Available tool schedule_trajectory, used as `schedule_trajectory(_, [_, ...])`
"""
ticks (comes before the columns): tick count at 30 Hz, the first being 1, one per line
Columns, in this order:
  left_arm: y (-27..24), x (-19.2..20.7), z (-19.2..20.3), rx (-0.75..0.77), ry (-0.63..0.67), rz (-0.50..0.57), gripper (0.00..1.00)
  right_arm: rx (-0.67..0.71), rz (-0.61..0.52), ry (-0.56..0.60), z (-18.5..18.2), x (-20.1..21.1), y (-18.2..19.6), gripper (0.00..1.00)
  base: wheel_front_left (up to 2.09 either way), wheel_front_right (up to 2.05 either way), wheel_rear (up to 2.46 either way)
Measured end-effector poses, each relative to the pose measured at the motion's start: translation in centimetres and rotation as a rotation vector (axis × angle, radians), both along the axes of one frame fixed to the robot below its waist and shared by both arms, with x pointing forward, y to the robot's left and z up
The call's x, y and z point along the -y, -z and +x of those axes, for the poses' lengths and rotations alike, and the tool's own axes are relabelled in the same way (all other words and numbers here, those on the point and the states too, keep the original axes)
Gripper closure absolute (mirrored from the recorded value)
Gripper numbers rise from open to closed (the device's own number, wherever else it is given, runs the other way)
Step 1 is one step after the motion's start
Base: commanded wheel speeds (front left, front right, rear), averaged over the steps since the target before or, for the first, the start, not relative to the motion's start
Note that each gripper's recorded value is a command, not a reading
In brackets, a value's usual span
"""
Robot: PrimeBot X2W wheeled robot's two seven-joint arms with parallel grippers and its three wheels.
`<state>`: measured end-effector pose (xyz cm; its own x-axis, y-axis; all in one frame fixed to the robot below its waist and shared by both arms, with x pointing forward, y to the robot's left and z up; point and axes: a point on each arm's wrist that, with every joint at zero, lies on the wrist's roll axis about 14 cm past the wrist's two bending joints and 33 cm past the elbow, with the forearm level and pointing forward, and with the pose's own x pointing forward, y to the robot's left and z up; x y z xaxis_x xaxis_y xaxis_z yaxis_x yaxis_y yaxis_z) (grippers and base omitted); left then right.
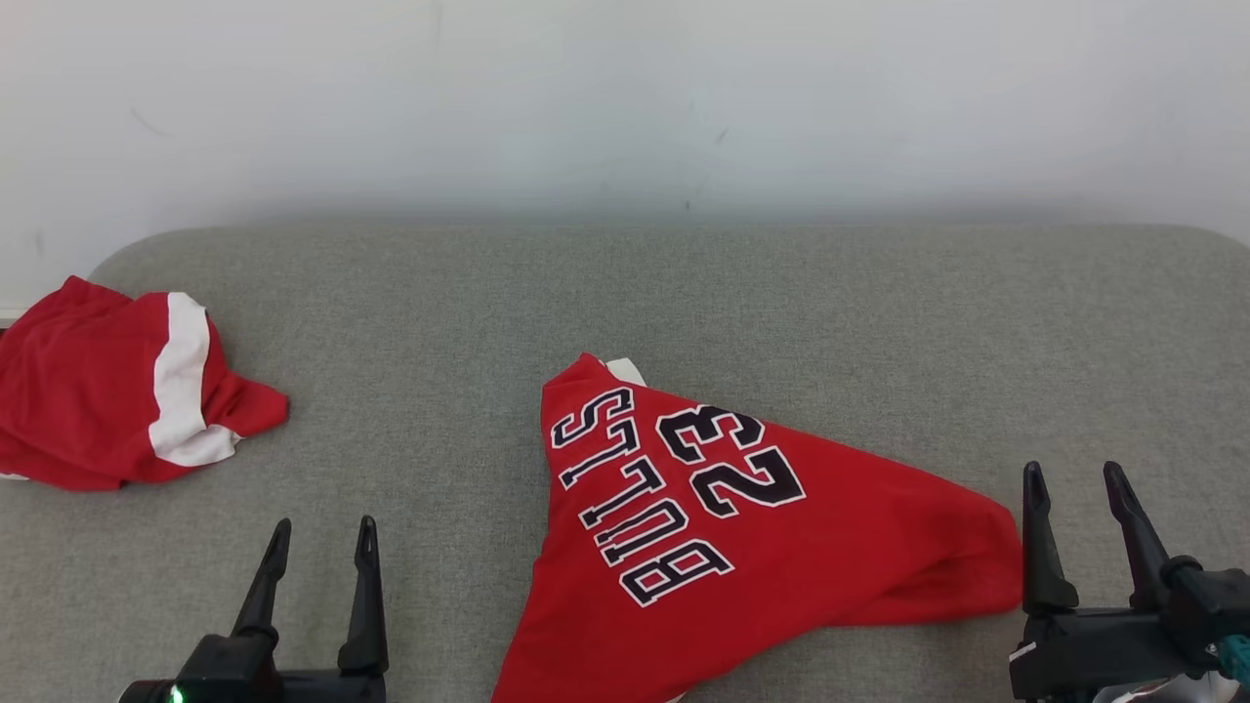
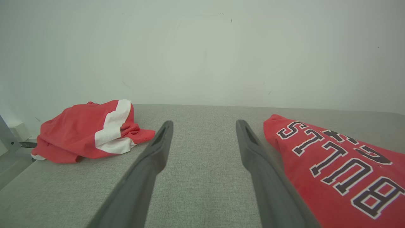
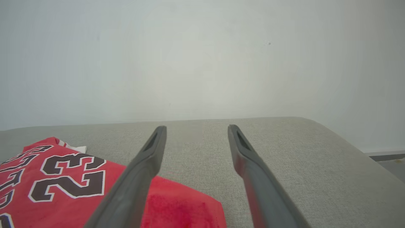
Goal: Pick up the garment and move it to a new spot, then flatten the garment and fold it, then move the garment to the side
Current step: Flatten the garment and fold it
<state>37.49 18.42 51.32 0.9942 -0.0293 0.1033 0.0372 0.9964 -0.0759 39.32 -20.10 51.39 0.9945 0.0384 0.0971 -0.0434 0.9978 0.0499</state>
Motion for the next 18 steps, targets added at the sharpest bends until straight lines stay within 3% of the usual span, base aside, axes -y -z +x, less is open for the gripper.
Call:
schedule_trajectory(12, [1.2,1.5,-0.4,-0.039,0.048,-0.002,0.00,0.036,0.029,-0.037,-1.8,-1.9,-1.0,0.00,0.00,0.00,0.00])
schedule_trajectory(18, [4.2,3.5,-0.3,-0.134,0.117,-0.002,0.00,0.025,0.038,-0.032,-2.3,-2.0,-0.6,0.00,0.00,0.00,0.00])
